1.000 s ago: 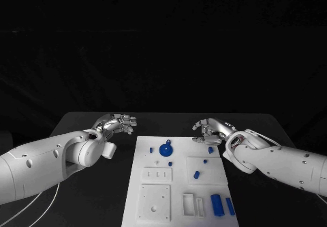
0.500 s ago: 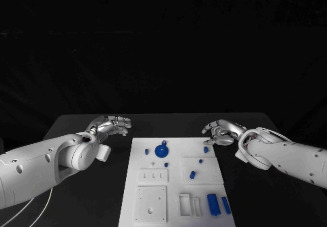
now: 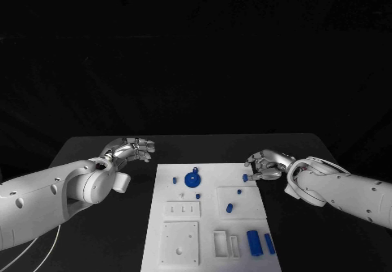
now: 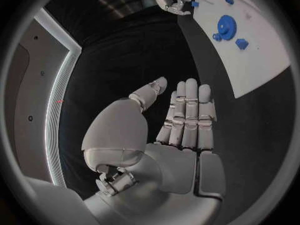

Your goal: Assemble the parts on the task board

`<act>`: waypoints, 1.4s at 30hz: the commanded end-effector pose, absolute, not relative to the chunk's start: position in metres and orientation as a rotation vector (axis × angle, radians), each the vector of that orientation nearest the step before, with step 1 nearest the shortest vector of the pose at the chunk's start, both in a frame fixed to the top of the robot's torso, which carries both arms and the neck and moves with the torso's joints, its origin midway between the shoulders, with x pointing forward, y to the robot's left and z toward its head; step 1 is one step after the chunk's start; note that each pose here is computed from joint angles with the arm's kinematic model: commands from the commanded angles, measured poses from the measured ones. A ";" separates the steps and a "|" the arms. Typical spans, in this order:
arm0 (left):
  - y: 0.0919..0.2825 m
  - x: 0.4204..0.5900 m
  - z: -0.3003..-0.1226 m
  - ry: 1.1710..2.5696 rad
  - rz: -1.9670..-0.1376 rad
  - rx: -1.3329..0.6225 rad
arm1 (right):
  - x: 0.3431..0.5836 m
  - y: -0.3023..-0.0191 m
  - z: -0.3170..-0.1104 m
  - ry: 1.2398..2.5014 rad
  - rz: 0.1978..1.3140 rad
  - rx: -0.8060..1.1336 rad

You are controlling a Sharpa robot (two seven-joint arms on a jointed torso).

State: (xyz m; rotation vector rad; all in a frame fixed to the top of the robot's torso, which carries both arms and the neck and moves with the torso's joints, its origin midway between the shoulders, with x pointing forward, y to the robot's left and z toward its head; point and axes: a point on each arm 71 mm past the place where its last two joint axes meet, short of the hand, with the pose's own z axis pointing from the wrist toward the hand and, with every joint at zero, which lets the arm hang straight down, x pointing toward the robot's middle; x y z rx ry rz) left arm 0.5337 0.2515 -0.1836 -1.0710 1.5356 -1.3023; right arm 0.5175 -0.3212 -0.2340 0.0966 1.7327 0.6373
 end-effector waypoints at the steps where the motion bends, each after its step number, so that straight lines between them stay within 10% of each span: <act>1: 0.251 0.534 -0.182 1.534 -1.323 -1.053 | 0.515 -0.319 -0.239 1.766 0.655 0.070; 42: 0.253 0.534 -0.183 1.538 -1.319 -1.056 | 0.510 -0.309 -0.267 1.797 0.641 0.087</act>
